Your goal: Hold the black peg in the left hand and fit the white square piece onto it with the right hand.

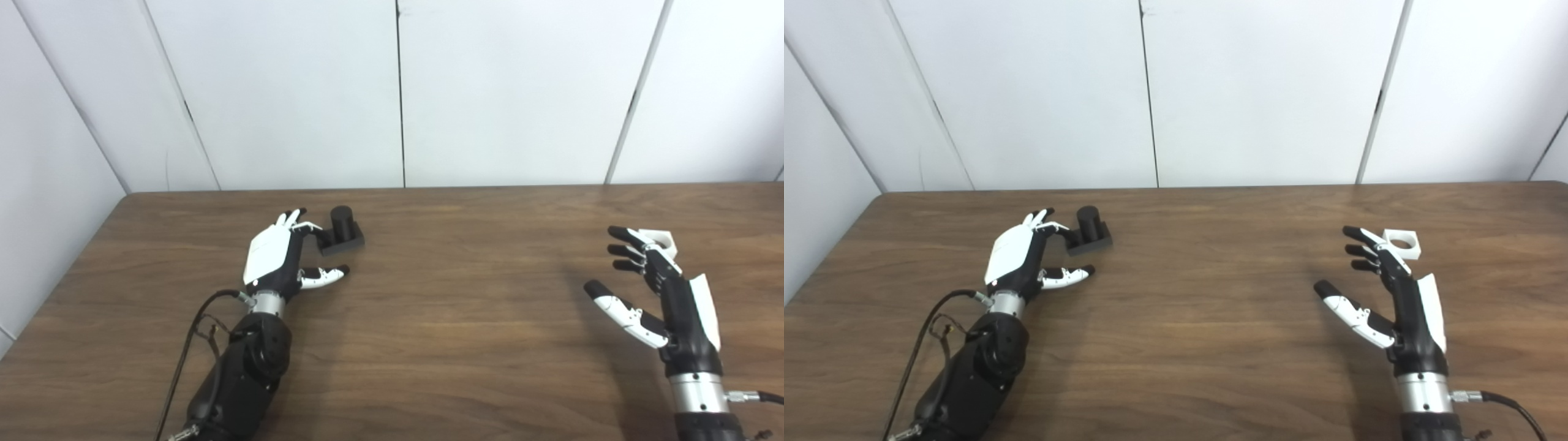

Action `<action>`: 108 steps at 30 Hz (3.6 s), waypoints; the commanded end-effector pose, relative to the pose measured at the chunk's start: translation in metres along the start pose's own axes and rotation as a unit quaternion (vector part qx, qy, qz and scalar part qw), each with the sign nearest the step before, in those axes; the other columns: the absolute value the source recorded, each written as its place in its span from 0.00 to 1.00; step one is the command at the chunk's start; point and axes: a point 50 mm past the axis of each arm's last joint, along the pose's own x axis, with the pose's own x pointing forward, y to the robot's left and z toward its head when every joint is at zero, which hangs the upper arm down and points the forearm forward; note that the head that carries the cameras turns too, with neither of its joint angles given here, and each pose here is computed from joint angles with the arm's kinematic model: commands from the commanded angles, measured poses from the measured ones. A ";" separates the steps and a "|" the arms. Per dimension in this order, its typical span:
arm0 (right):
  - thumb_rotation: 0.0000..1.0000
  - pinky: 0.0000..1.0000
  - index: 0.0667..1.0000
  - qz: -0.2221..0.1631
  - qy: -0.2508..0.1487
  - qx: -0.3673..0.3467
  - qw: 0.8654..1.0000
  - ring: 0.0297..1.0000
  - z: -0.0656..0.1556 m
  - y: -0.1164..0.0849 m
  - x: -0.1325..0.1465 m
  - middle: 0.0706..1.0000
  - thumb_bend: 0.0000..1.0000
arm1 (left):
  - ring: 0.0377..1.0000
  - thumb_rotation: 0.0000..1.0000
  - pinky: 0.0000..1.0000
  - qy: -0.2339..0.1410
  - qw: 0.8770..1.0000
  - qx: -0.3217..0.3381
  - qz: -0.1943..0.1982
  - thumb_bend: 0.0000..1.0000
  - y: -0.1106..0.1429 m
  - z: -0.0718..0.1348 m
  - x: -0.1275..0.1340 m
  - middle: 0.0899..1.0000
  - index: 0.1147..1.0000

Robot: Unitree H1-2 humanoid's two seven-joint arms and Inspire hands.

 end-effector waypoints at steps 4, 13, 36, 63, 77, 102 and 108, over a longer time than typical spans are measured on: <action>0.50 0.71 0.78 0.006 0.008 -0.011 1.000 0.76 -0.008 0.002 -0.008 0.82 0.60 | 1.00 0.09 1.00 -0.031 0.999 -0.012 0.027 0.56 0.016 0.006 0.008 0.94 0.43; 0.51 0.71 0.78 0.007 0.007 -0.012 1.000 0.76 -0.010 0.000 -0.010 0.82 0.60 | 1.00 0.06 1.00 -0.033 0.999 -0.017 0.022 0.52 0.013 0.006 0.008 0.92 0.42; 0.52 0.71 0.78 0.007 0.011 -0.015 1.000 0.76 -0.008 -0.002 -0.010 0.82 0.61 | 0.98 0.06 1.00 -0.034 0.999 -0.009 0.018 0.52 0.004 0.006 0.004 0.90 0.42; 0.52 0.70 0.78 0.009 0.008 -0.015 1.000 0.76 -0.007 -0.001 -0.005 0.82 0.60 | 0.99 0.06 1.00 -0.064 0.997 -0.040 -0.019 0.52 -0.012 0.033 -0.014 0.90 0.42; 0.51 0.70 0.78 0.007 0.002 -0.010 1.000 0.76 -0.007 0.000 -0.003 0.81 0.60 | 0.99 0.06 1.00 -0.092 0.993 -0.057 -0.041 0.52 -0.016 0.048 -0.035 0.91 0.42; 0.51 0.71 0.79 0.006 0.005 -0.012 1.000 0.76 -0.008 0.004 -0.002 0.82 0.60 | 0.99 0.06 1.00 -0.176 0.974 -0.080 -0.116 0.52 -0.010 0.067 -0.099 0.92 0.42; 0.50 0.70 0.79 0.005 0.004 -0.009 1.000 0.76 -0.009 0.006 -0.001 0.82 0.59 | 0.99 0.06 1.00 -0.197 0.967 -0.084 -0.135 0.52 -0.011 0.074 -0.112 0.92 0.42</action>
